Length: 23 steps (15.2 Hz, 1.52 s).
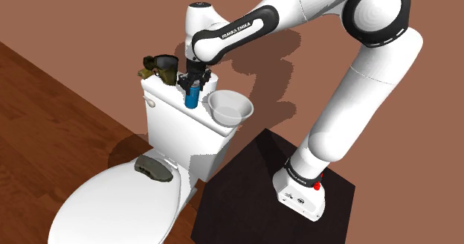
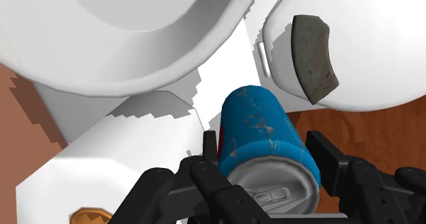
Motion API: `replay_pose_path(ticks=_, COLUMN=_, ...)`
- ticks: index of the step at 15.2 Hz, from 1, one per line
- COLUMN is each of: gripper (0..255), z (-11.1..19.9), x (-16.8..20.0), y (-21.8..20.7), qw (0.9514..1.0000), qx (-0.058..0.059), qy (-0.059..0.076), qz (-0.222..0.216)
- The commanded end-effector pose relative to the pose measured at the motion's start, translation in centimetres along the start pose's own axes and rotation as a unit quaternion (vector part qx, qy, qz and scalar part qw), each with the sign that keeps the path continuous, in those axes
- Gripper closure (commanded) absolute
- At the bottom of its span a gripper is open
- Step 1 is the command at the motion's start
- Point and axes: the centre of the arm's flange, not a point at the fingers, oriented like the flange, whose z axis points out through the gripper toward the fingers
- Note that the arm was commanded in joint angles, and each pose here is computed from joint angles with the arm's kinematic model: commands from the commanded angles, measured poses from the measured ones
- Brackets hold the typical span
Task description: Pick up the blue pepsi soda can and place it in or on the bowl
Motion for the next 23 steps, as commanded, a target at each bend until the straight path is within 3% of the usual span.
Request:
replay_pose_path(ticks=1, gripper=255, z=0.1, x=0.0, y=0.0, qw=1.0, qx=0.0, qy=-0.001, qz=0.0)
replay_pose_path(ticks=7, gripper=255, z=0.1, x=0.0, y=0.0, qw=1.0, qx=0.0, qy=-0.001, qz=0.0)
replay_pose_path(ticks=23, gripper=255, z=-8.3, x=0.4, y=0.9, qw=1.0, qx=0.0, qy=-0.001, qz=0.0)
